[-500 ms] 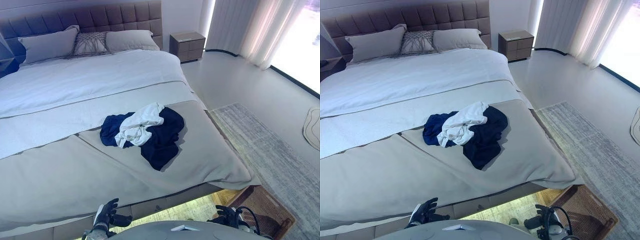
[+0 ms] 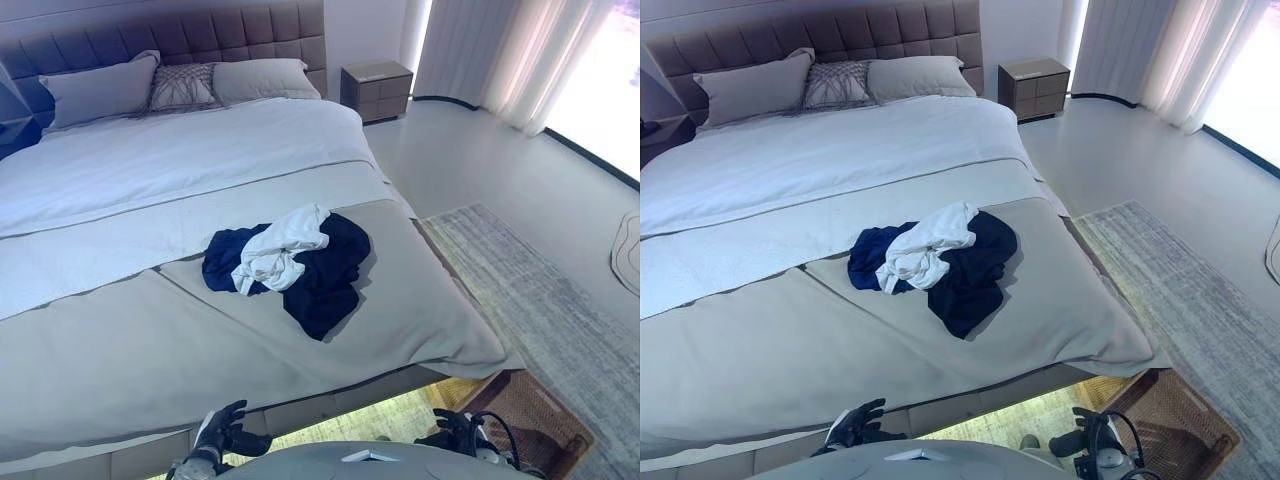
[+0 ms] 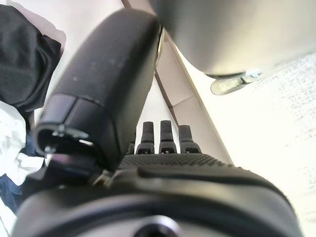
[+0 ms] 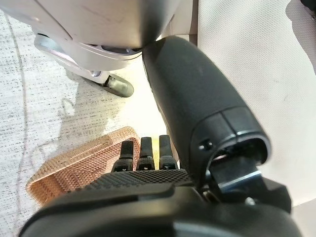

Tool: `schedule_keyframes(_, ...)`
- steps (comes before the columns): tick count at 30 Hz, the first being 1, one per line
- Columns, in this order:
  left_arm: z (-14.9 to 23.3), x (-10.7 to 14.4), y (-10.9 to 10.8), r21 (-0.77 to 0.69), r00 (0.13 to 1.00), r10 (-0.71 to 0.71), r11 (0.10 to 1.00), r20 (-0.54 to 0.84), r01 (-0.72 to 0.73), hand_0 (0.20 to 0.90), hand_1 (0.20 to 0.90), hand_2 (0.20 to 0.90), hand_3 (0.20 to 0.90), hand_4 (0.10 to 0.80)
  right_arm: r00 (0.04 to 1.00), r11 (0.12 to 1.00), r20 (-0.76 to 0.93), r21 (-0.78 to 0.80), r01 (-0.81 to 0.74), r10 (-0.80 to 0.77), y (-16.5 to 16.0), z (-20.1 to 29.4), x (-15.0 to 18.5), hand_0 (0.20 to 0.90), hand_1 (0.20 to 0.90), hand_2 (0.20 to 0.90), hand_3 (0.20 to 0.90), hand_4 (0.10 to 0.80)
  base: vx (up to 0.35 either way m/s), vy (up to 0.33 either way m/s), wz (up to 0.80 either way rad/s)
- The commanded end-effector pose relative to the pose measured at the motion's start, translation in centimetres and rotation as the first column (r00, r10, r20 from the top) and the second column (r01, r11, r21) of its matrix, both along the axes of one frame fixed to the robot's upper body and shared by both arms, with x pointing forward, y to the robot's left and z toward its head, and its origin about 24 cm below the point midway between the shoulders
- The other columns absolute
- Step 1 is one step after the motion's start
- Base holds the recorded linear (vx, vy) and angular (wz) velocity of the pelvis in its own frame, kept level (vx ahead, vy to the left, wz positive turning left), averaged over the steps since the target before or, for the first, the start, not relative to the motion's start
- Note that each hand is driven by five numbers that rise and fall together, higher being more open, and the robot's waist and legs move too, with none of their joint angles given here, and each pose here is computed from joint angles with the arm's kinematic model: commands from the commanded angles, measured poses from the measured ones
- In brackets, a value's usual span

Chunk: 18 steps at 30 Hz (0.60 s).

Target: Pick up the clothes from the bed and place them into the basket

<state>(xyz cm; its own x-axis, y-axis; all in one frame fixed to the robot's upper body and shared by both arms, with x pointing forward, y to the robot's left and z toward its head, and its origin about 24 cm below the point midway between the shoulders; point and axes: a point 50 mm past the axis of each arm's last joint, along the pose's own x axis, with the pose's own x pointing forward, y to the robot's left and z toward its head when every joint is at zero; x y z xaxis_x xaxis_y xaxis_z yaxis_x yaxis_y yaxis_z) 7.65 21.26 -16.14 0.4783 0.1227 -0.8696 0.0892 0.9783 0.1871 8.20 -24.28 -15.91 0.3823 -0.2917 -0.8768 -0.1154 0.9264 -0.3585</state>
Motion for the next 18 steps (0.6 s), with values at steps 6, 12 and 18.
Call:
schedule_keyframes(6, 0.9, 3.6, 0.3, 0.028, 0.995, 0.009, 1.0, 0.1, -0.012, 0.9, 0.9, 0.9, 0.9, 0.8, 0.986, 0.994, 0.126, -0.003, -0.111, 0.11, 1.9, 0.5, 3.2, 0.9, 0.9, 0.9, 0.9, 0.8, 0.01, -0.02, 0.0)
schedule_keyframes(12, 1.4, 4.5, 1.1, 0.075, 0.993, -0.045, 0.996, 0.113, 0.037, 0.9, 0.9, 0.9, 0.9, 0.8, 0.952, 0.975, 0.214, -0.007, -0.222, 0.219, 2.1, 1.5, 5.5, 0.9, 0.9, 0.9, 0.9, 0.8, 0.056, -0.071, 0.01)
schedule_keyframes(18, 4.8, 10.0, 1.2, 0.09, 0.93, -0.145, 0.989, 0.337, 0.121, 0.9, 0.9, 0.9, 0.9, 0.8, 0.811, 0.947, 0.49, -0.19, -0.257, 0.319, 0.6, 7.5, 13.8, 0.9, 0.9, 0.9, 0.9, 0.8, 0.004, 0.032, 0.09)
